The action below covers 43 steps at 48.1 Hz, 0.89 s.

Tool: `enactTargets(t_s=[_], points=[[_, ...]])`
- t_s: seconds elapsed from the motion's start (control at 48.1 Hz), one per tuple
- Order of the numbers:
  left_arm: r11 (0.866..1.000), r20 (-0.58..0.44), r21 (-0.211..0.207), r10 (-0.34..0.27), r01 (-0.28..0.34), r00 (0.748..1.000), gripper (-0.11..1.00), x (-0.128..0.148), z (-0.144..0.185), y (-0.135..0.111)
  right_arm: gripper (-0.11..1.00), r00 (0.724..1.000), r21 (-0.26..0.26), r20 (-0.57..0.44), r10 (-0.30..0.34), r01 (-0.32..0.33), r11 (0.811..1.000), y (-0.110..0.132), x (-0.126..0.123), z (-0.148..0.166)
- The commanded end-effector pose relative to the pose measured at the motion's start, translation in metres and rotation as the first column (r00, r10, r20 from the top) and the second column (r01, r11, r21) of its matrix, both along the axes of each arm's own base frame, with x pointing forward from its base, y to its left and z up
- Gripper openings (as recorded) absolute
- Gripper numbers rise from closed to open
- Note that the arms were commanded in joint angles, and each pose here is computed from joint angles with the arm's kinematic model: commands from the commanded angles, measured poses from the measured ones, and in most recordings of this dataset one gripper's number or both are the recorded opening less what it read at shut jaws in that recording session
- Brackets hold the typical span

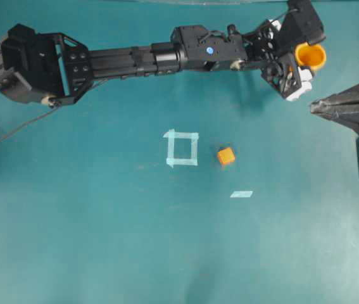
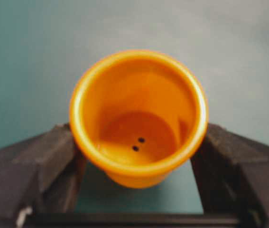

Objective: Move the cup toward the block with left arm.
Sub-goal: 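Close the left gripper around the orange cup's rim, then carry the held cup with the left gripper toward the orange cube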

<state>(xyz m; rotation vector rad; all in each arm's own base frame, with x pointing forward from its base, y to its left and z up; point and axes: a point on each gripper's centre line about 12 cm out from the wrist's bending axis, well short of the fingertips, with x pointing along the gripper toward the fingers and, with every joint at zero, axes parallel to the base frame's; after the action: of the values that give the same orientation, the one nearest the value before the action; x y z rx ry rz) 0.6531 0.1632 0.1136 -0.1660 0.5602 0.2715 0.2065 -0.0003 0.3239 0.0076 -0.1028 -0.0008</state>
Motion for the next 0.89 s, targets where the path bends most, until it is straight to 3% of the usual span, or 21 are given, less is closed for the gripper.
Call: enactTargets(t_s=[0.0,0.333,0.541,0.707,0.874], points=[[0.999,0.086,0.036,-0.026,0.023,0.996,0.64,-0.001,0.074,-0.013,0.00,1.000,-0.002,0.029,0.001,-0.001,1.000,0.000,0.001,0.013],[0.991,-0.011,0.089,-0.097,0.097,0.995,0.64,-0.037,0.112,-0.038,0.00,1.000,-0.002,0.018,0.000,0.000,1.000,0.000,0.001,0.011],[0.987,0.065,0.113,-0.123,0.115,0.990,0.64,-0.073,0.127,-0.058,0.00,1.000,-0.003,0.018,0.000,0.000,1.000,0.000,0.001,0.011],[0.986,0.142,0.117,-0.135,0.119,0.981,0.64,-0.103,0.120,-0.074,0.00,1.000,-0.003,0.018,0.000,0.000,1.000,0.000,0.001,0.011],[0.982,0.154,0.117,-0.163,0.145,0.975,0.64,-0.128,0.110,-0.093,0.00,1.000,-0.003,0.018,0.000,0.000,1.000,0.000,0.001,0.011]])
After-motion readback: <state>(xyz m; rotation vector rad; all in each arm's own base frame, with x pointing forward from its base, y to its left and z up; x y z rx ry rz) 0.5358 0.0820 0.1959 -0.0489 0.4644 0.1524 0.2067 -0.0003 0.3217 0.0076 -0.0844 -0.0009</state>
